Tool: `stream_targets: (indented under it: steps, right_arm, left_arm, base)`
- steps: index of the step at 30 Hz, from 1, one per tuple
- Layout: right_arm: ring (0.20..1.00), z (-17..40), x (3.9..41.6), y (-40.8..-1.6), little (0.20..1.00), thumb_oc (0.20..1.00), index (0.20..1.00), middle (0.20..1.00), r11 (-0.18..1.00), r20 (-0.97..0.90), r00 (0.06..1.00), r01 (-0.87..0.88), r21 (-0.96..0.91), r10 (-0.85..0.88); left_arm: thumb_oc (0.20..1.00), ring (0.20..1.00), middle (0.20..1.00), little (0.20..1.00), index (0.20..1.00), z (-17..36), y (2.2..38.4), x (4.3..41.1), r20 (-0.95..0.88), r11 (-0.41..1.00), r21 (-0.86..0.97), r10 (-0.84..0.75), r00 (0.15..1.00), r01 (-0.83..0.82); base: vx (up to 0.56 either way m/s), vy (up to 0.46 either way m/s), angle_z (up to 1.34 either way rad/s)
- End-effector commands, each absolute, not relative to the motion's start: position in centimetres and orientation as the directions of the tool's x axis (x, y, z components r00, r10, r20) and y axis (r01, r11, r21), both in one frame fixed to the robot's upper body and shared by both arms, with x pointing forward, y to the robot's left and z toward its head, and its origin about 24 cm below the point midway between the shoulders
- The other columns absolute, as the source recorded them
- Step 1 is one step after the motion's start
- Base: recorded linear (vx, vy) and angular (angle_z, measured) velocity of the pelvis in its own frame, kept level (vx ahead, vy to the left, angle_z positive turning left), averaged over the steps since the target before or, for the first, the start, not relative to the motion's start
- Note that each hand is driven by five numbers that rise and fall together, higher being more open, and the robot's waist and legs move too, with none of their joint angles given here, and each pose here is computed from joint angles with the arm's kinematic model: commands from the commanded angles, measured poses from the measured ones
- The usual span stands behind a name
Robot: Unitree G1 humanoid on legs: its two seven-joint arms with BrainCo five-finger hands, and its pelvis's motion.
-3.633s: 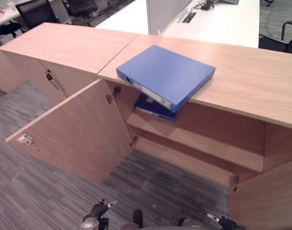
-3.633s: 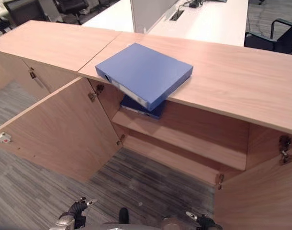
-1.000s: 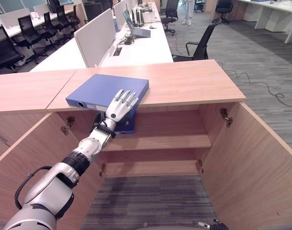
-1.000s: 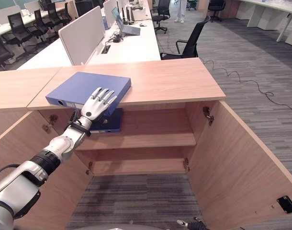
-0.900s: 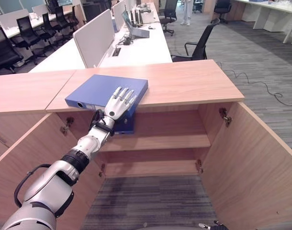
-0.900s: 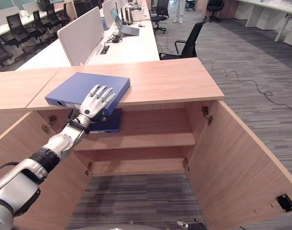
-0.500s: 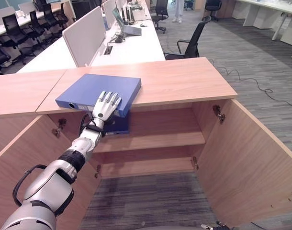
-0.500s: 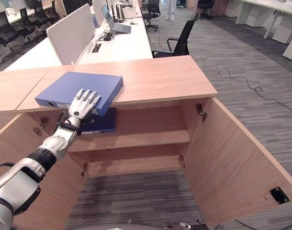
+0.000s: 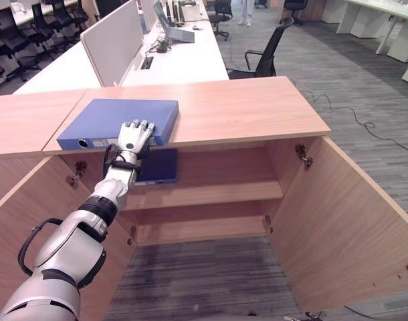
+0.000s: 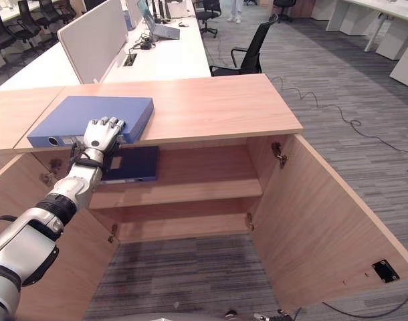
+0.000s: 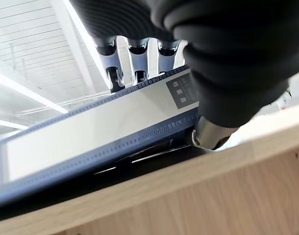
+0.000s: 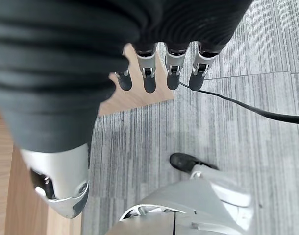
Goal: Put the empty folder in the office cabinet
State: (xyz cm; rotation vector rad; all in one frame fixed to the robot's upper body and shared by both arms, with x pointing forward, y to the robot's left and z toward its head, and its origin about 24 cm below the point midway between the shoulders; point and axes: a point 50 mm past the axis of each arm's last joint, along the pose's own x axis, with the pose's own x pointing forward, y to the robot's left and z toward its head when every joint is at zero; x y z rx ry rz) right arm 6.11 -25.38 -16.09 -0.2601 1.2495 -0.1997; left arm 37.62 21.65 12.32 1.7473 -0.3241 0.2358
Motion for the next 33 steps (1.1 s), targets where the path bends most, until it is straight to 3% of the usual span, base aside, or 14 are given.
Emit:
stream_targets:
  steps: [1,2,3,4,5,6,8,9,10,13,21,33]
  right_arm:
    - [1.0,-16.5,7.9,-22.8,1.0,1.0,1.0,1.0,0.972,-0.911,0.342,0.047,-0.229,-0.232]
    - [1.0,-16.5,8.7,-22.0,1.0,1.0,1.0,1.0,0.98,-0.909,0.366,0.06,-0.189,-0.197]
    - [1.0,-15.6,11.9,-20.3,1.0,1.0,1.0,1.0,0.995,-0.863,0.495,0.077,-0.068,-0.098]
    - [1.0,-15.1,12.9,-20.1,1.0,1.0,1.0,1.0,0.996,-0.839,0.539,0.085,-0.039,-0.079]
    - [1.0,-13.1,16.1,-19.4,1.0,1.0,1.0,1.0,0.997,-0.743,0.669,0.064,0.052,-0.004]
    - [1.0,-12.4,16.8,-19.2,1.0,1.0,1.0,1.0,0.996,-0.713,0.701,0.05,0.076,0.019]
    - [1.0,-9.8,19.1,-18.9,1.0,1.0,1.0,1.0,0.993,-0.594,0.8,-0.011,0.115,0.078]
    - [1.0,-9.9,19.0,-18.9,1.0,1.0,1.0,1.0,0.993,-0.598,0.798,-0.012,0.115,0.078]
    - [1.0,-7.4,20.5,-19.2,1.0,1.0,1.0,1.0,0.99,-0.483,0.871,-0.02,0.14,0.086]
    - [1.0,-3.3,21.3,-20.8,1.0,1.0,1.0,1.0,0.989,-0.298,0.953,-0.003,0.151,0.048]
    - [1.0,1.4,21.1,-24.3,1.0,1.0,1.0,1.0,0.973,-0.087,0.99,0.126,0.193,-0.111]
    - [1.0,-0.3,19.2,-27.8,1.0,1.0,1.0,1.0,0.961,-0.195,0.941,0.277,-0.016,-0.275]
  left_arm:
    - [0.2,0.2,0.2,0.2,0.2,14.5,21.5,37.1,0.412,0.128,0.906,-0.036,0.911,-0.404]
    - [0.2,0.2,0.2,0.2,0.2,15.2,19.6,35.7,0.463,0.266,0.867,-0.114,0.879,-0.422]
    - [0.2,0.2,0.2,0.2,0.2,15.8,16.9,32.4,0.492,0.531,0.789,-0.245,0.836,-0.308]
    - [0.2,0.2,0.2,0.2,0.2,15.6,16.5,31.3,0.483,0.639,0.735,-0.258,0.837,-0.227]
    - [0.2,0.2,0.2,0.2,0.2,14.4,16.1,28.6,0.434,0.883,0.464,-0.299,0.85,0.074]
    - [0.2,0.2,0.2,0.2,0.2,13.7,15.9,27.6,0.408,0.927,0.323,-0.318,0.856,0.19]
    - [0.2,0.2,0.2,0.2,0.2,12.4,15.6,25.3,0.354,0.912,0.125,-0.408,0.841,0.39]
    - [0.2,0.2,0.2,0.2,0.2,12.4,15.6,25.3,0.351,0.912,0.123,-0.408,0.843,0.39]
    - [0.2,0.2,0.2,0.2,0.2,11.2,16.0,23.4,0.305,0.884,-0.041,-0.433,0.848,0.466]
    - [0.2,0.2,0.2,0.2,0.2,9.9,17.5,20.7,0.227,0.863,-0.237,-0.397,0.889,0.446]
    - [0.2,0.2,0.2,0.2,0.2,7.5,21.2,19.2,0.113,0.962,-0.19,-0.176,0.978,0.195]
    - [0.2,0.2,0.2,0.2,0.2,6.2,23.4,18.3,0.062,0.998,-0.044,-0.037,0.997,0.039]
  base:
    - [0.02,-0.007,0.08]
    - [-0.03,0.002,0.13]
    - [-0.03,0.007,0.16]
    - [-0.05,0.02,0.11]
    - [0.0,0.016,0.21]
    - [0.01,0.018,0.32]
    - [0.04,0.005,0.26]
    - [0.07,0.0,0.11]
    - [0.07,0.001,0.12]
    - [0.01,0.003,-0.03]
    - [0.0,-0.01,0.05]
    - [0.0,-0.001,0.0]
